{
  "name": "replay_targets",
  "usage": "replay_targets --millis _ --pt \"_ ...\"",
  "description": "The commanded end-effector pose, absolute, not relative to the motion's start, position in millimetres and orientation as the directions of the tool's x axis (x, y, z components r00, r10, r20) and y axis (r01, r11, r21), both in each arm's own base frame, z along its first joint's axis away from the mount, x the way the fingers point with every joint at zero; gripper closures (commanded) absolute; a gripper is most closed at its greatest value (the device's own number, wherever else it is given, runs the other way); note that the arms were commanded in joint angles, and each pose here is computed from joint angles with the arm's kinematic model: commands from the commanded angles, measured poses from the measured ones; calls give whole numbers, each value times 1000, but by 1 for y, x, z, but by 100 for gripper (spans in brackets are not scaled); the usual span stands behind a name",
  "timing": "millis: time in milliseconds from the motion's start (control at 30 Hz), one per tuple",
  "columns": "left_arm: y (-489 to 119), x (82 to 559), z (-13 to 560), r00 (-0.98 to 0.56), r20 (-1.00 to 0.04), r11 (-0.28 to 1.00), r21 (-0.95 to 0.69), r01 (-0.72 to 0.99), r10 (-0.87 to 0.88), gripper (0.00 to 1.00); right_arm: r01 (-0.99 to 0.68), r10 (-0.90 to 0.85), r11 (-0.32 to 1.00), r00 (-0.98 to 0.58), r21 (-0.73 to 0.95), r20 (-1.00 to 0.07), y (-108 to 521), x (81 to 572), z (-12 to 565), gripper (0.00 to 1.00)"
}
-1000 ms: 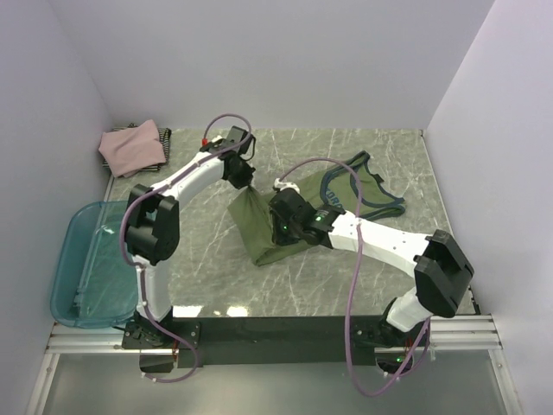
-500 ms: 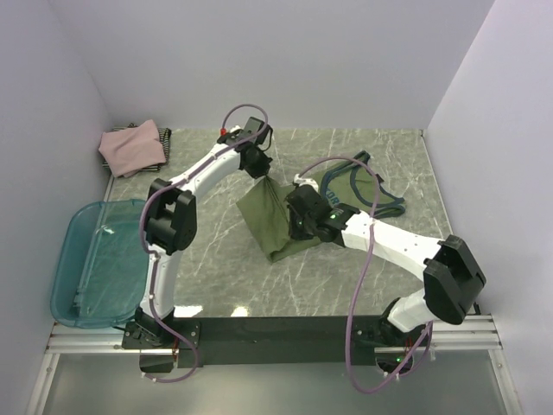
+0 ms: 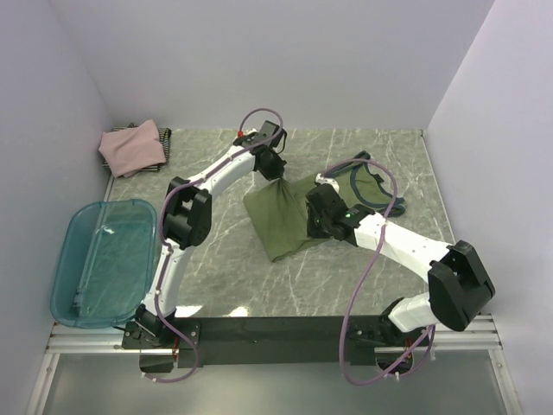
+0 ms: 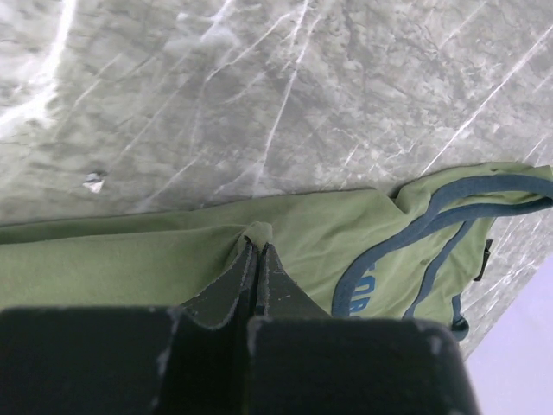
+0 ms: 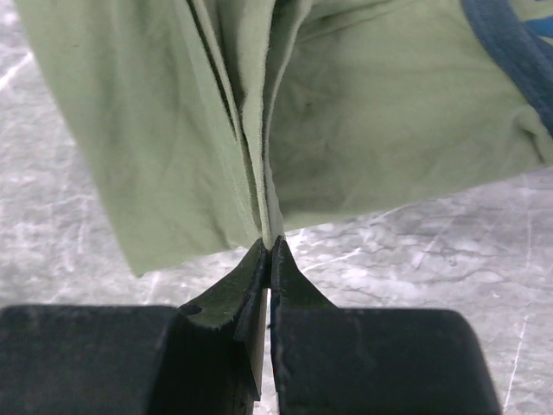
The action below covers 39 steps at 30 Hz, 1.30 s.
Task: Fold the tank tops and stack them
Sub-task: Fold the tank top
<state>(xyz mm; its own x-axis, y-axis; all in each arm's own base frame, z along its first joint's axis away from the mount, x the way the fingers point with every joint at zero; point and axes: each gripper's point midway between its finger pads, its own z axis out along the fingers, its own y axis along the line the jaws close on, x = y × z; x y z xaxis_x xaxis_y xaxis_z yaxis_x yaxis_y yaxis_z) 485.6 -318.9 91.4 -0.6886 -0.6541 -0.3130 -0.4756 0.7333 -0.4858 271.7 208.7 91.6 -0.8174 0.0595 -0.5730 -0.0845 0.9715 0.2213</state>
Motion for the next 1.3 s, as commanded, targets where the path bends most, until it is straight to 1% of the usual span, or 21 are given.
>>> replay_targets --millis 0,167,367,700,1000,1267 --pt "-335 503 116 -668 -327 704 -569 -426 -669 99 -79 73 971 -798 225 -598 201 277 94 100" --pt "-343 503 110 -682 -315 700 -586 -408 -660 99 -63 80 973 -810 222 -581 197 277 82 100" --pt "-349 507 116 -683 -318 693 -612 -382 -658 99 -47 94 973 -816 228 -570 193 278 76 100" --pt "-365 511 130 -696 -313 678 -654 -336 -646 99 -23 112 978 -782 208 -613 180 286 101 100" --pt "-384 513 123 -715 -300 668 -680 -303 -631 99 30 146 980 -787 199 -600 160 289 92 100" --pt "-413 511 100 -757 -291 665 -707 -242 -585 99 97 185 979 -796 180 -576 143 287 70 100"
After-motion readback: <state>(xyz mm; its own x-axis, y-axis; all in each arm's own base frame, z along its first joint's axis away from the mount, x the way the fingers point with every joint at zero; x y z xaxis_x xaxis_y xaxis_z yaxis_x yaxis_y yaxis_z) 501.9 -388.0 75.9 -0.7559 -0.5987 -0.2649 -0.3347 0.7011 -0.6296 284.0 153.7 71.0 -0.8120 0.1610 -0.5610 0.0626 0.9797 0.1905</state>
